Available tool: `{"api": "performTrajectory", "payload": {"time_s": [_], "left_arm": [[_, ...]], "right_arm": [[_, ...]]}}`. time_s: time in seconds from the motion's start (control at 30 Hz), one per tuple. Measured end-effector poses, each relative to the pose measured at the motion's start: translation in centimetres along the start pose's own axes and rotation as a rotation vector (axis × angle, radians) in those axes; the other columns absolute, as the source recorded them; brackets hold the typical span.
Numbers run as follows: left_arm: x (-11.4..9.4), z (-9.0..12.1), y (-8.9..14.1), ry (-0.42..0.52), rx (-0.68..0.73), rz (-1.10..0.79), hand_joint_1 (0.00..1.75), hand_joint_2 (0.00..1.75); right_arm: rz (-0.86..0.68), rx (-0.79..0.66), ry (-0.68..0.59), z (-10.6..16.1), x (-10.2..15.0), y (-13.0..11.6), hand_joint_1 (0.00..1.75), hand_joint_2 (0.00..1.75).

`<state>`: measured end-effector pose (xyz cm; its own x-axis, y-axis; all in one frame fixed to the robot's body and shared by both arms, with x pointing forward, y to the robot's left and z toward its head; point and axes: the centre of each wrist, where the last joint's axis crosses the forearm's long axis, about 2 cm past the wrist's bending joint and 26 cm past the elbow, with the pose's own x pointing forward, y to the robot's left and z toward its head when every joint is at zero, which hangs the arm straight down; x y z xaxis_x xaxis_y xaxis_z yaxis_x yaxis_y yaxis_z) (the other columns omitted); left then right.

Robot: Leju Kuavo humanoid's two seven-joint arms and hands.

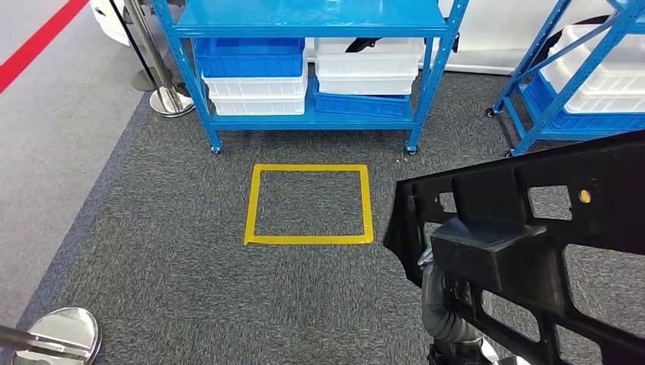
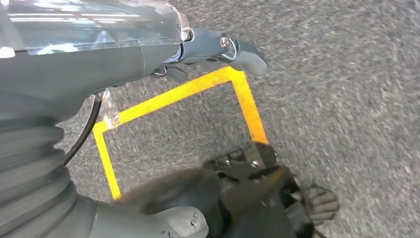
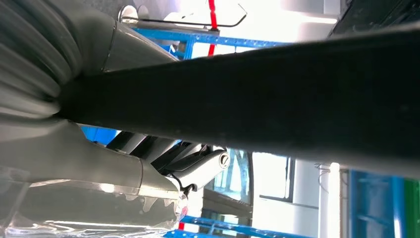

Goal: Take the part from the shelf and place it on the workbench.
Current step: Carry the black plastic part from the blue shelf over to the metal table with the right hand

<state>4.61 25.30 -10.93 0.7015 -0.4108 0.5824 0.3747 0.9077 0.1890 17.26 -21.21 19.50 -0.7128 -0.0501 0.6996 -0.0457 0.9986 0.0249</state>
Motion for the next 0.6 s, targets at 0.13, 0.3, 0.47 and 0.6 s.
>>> {"api": "performTrajectory", "payload": {"time_s": [0.13, 0.3, 0.47, 0.6], "left_arm": [[-0.02, -0.01, 0.10, 0.000, 0.001, 0.000, 0.00, 1.75], [-0.02, -0.03, 0.17, 0.002, -0.001, 0.002, 0.00, 1.75], [-0.13, 0.00, 0.25, 0.007, -0.001, 0.007, 0.00, 1.75], [-0.63, 0.27, 0.29, 0.019, 0.000, 0.000, 0.00, 1.75]], "right_arm": [[0.001, -0.002, 0.000, 0.01, 0.03, -0.01, 1.75, 1.75], [0.008, -0.008, -0.001, 0.11, 0.05, -0.02, 1.75, 1.75], [0.025, -0.032, -0.025, 0.40, 0.38, 0.03, 1.75, 1.75], [0.029, -0.054, -0.014, 0.98, 0.56, 0.15, 1.75, 1.75]]}}
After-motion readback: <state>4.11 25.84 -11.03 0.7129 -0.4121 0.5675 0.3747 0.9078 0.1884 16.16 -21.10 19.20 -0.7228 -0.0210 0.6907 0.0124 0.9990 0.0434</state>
